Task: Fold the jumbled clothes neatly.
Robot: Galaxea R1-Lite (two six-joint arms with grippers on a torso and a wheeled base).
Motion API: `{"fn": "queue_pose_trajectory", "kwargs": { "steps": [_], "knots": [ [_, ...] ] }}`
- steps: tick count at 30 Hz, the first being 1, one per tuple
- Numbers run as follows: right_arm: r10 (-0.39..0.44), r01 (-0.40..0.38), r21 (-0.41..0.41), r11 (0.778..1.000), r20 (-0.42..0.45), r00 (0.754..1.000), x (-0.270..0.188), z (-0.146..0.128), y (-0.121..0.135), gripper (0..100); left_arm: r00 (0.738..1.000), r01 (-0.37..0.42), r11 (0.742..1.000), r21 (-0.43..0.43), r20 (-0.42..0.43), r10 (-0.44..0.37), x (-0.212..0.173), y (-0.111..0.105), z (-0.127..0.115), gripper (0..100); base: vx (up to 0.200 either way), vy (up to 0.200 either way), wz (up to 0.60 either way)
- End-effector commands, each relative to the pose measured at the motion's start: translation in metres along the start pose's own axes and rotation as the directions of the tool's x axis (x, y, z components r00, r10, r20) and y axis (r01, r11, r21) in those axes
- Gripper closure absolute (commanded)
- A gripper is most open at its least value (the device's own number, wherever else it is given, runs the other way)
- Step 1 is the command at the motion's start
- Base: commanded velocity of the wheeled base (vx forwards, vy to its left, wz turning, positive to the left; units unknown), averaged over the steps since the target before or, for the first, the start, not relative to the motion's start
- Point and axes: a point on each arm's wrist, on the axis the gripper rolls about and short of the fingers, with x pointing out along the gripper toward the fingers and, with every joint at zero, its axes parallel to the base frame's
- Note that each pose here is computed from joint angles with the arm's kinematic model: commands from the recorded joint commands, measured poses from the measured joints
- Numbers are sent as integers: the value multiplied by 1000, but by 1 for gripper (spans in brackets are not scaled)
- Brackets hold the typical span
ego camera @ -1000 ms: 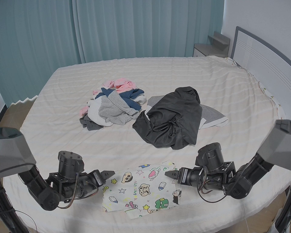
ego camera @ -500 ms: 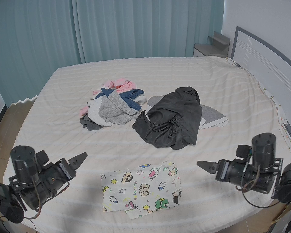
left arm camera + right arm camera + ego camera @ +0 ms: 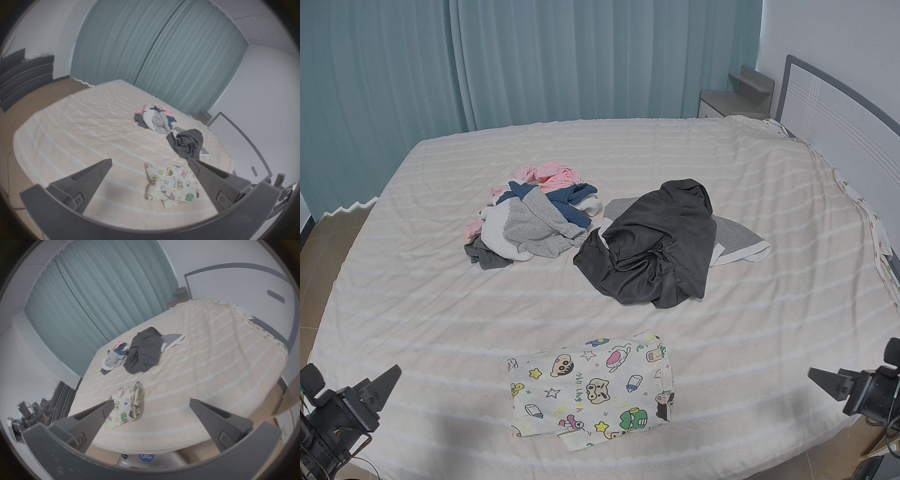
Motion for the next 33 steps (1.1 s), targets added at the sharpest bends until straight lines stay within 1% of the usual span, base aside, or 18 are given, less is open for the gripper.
{"fn": "queue_pose_trajectory", "kwargs": {
  "steps": [1, 2, 3, 4, 6, 8, 9, 11, 13, 15, 19, 20, 21, 24, 27, 28, 30, 33],
  "knots": [
    [-113, 94, 99, 991, 200, 973, -58, -19, -39, 0, 947, -140, 990, 5, 293, 133, -51, 35, -12, 0, 0, 0, 0],
    [-140, 118, 110, 987, 221, 965, -65, -23, -42, 0, 925, -178, 983, 36, 347, 155, -59, 38, -16, 0, 0, 0, 0],
    [-145, 123, 111, 986, 226, 963, -66, -24, -43, 0, 921, -185, 982, 44, 357, 157, -61, 39, -17, 0, 0, 0, 0],
    [-180, 155, 117, 981, 251, 951, -72, -30, -47, 0, 893, -223, 970, 100, 419, 162, -70, 43, -25, 0, 0, 0, 0],
    [-212, 187, 112, 976, 293, 932, -78, -37, -50, 0, 876, -253, 956, 150, 455, 161, -74, 44, -27, 0, 0, 0, 0],
    [-225, 202, 104, 974, 317, 921, -81, -40, -51, 0, 872, -247, 958, 144, 464, 155, -76, 43, -24, 0, 0, 0, 0],
    [-240, 230, 72, 971, 371, 897, -87, -46, -53, 0, 866, -241, 960, 141, 479, 147, -78, 41, -21, 0, 0, 0, 0],
    [-227, 252, 4, 968, 442, 868, -95, -54, -53, 0, 867, -247, 957, 154, 476, 147, -78, 41, -22, 0, 0, 0, 0],
    [-223, 282, -62, 958, 458, 861, -94, -56, -54, 0, 873, -252, 952, 173, 465, 147, -77, 42, -23, 0, 0, 0, 0],
    [-231, 293, -65, 954, 464, 855, -93, -56, -54, 0, 877, -257, 950, 177, 455, 152, -75, 43, -25, 0, 0, 0, 0],
    [-248, 309, -95, 946, 399, 883, -77, -72, -63, 0, 894, -276, 942, 191, 410, 179, -66, 50, -37, 0, 0, 0, 0],
    [-248, 309, -95, 946, 399, 883, -77, -72, -63, 0, 894, -276, 942, 191, 410, 179, -66, 50, -37, 0, 0, 0, 0],
    [-242, 305, -108, 946, 391, 888, -69, -79, -66, 0, 902, -288, 937, 197, 385, 196, -61, 55, -45, 0, 0, 0, 0],
    [-186, 259, -114, 959, 436, 880, -66, -77, -65, 0, 902, -286, 939, 193, 385, 196, -61, 55, -45, 0, 0, 0, 0],
    [-141, 226, -147, 963, 441, 886, -65, -77, -64, 0, 900, -306, 922, 237, 387, 200, -61, 55, -45, 0, 0, 0, 0],
    [-141, 226, -147, 963, 441, 886, -65, -77, -64, 0, 900, -306, 922, 237, 387, 200, -61, 55, -45, 0, 0, 0, 0],
    [-90, 190, -199, 961, 425, 901, -64, -78, -63, 0, 900, -339, 879, 335, 387, 200, -61, 55, -45, 0, 0, 0, 0],
    [-50, 160, -239, 958, 409, 911, -64, -79, -63, 0, 898, -366, 840, 399, 388, 207, -61, 55, -45, 0, 0, 0, 0]
  ]
}}
